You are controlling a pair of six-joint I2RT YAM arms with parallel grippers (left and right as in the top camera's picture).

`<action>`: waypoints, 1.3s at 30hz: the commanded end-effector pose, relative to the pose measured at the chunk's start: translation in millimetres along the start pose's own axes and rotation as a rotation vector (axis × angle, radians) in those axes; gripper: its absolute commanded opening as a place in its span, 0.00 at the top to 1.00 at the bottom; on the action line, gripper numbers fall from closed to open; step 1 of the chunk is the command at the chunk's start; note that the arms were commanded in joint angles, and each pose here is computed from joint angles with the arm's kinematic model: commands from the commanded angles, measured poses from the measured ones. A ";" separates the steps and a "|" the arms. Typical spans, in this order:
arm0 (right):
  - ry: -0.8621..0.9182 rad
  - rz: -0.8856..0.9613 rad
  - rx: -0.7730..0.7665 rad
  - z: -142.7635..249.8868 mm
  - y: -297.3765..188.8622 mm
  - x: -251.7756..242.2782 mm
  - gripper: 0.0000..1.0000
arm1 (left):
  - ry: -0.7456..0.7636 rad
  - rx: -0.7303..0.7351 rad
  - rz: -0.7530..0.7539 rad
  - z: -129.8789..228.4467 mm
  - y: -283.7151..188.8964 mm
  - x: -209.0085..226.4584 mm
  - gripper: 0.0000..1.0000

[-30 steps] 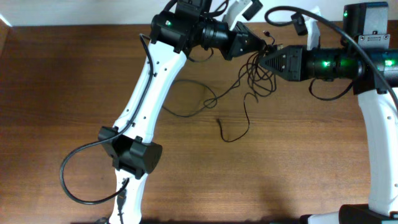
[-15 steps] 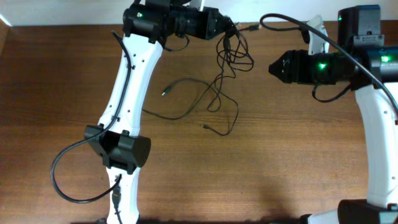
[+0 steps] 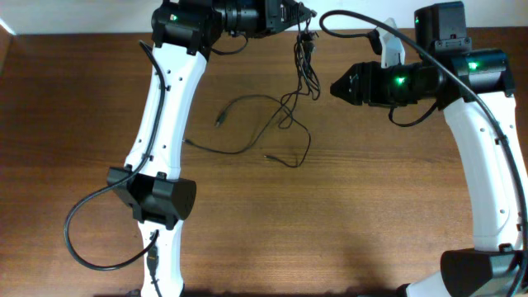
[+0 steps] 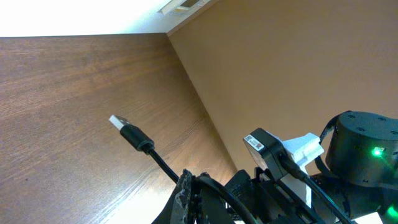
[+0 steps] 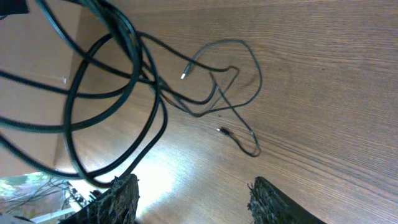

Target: Untangle cables

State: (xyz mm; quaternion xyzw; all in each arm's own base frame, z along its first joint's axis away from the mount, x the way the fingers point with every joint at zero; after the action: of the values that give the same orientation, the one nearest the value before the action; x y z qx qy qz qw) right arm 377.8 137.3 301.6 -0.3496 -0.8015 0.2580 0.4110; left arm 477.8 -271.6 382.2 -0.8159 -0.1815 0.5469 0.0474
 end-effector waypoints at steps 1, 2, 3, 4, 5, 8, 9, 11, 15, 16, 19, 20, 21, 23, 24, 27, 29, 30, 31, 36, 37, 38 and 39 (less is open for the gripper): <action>-0.059 -0.095 -0.009 -4.0 1.1 16.1 0.41 | 0.027 -0.009 0.042 -0.1 -11.8 -24.5 1.00; -0.078 -0.146 -0.005 -3.8 3.4 22.3 0.41 | 0.020 -0.008 0.042 -0.1 -11.8 -24.5 1.00; -0.089 -0.175 0.001 -3.4 6.6 24.7 0.41 | 0.009 -0.008 0.042 -0.1 -11.8 -24.7 1.00; -0.080 -0.186 0.020 -2.0 14.9 22.5 0.41 | 0.010 -0.005 0.068 -1.3 -12.3 -30.3 1.00; -0.074 -0.189 0.031 -0.8 19.8 20.8 0.41 | 0.012 -0.002 0.088 -2.0 -12.6 -34.7 1.00; -0.079 -0.192 0.021 -4.8 23.4 19.0 0.42 | 0.059 0.038 0.206 -0.8 -16.3 -60.6 1.00; -0.067 -0.194 0.007 -8.8 23.3 19.1 0.42 | 0.098 0.054 0.251 0.0 -18.8 -70.9 1.00; -0.067 -0.209 -0.020 -15.9 22.8 21.6 0.42 | 0.127 0.053 0.274 -0.8 -19.5 -77.2 1.00; -0.114 -0.225 -0.075 -28.9 13.6 29.8 0.46 | 0.070 -0.032 0.175 -15.1 -18.4 -56.8 1.00; -0.128 -0.224 -0.091 -31.2 7.9 33.9 0.46 | 0.035 -0.067 0.125 -19.9 -17.7 -46.4 1.00; -0.153 -0.229 -0.112 -33.1 -0.1 44.2 0.46 | -0.019 -0.131 0.030 -27.4 -15.7 -28.2 1.00; -0.137 -0.233 -0.105 -32.4 2.0 46.3 0.46 | -0.021 -0.141 0.017 -28.5 -14.7 -26.5 1.00; -0.141 -0.236 -0.101 -32.1 4.3 49.1 0.46 | -0.021 -0.146 0.012 -28.8 -13.7 -26.2 1.00; -0.154 -0.246 -0.114 -36.5 8.5 58.5 0.47 | -0.028 -0.158 -0.013 -27.5 -8.0 -24.5 1.00; -0.164 -0.251 -0.124 -39.3 9.8 62.6 0.47 | -0.031 -0.157 -0.016 -26.4 -6.4 -24.5 1.00; -0.127 -0.204 -0.112 -38.5 17.4 60.9 0.50 | -0.031 -0.157 -0.017 -26.1 -5.8 -24.8 1.00; -0.083 -0.136 -0.089 -37.0 31.5 54.0 0.56 | -0.034 -0.154 -0.018 -25.4 -5.7 -24.3 1.00; -0.073 -0.091 -0.081 -36.6 39.1 49.6 0.58 | -0.037 -0.150 -0.017 -24.6 -5.6 -24.3 1.00; -0.073 -0.077 -0.085 -37.7 40.5 47.5 0.63 | -0.042 -0.147 -0.020 -23.8 -5.5 -23.2 1.00; -0.073 -0.063 -0.099 -41.2 39.7 45.2 0.96 | -0.053 -0.149 -0.034 -23.5 -5.9 -20.0 1.00; -0.070 -0.063 -0.094 -40.0 39.9 45.0 0.96 | -0.055 -0.167 -0.050 -26.6 -7.2 -16.9 1.00; -0.068 -0.063 -0.092 -39.3 39.8 45.0 0.96 | -0.057 -0.177 -0.057 -28.5 -8.5 -15.1 1.00; -0.068 -0.062 -0.087 -36.9 37.2 46.2 0.96 | -0.060 -0.192 -0.070 -31.8 -11.3 -11.8 1.00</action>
State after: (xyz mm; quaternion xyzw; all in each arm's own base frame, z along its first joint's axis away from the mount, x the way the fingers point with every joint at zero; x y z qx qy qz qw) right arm 404.2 201.5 309.5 -0.3281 -0.8346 0.2232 0.3821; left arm 499.2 -273.4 390.4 -0.7876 -0.2427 0.5663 0.0010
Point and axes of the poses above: each gripper's point midway between its finger pads, its own y axis out along the fingers, its own x axis along the line the jaws close on, z = x × y, the point moved 1 cm from there along -y, back along the fingers, and after that the axes turned 11 degrees about -y, right-handed, at the moved point
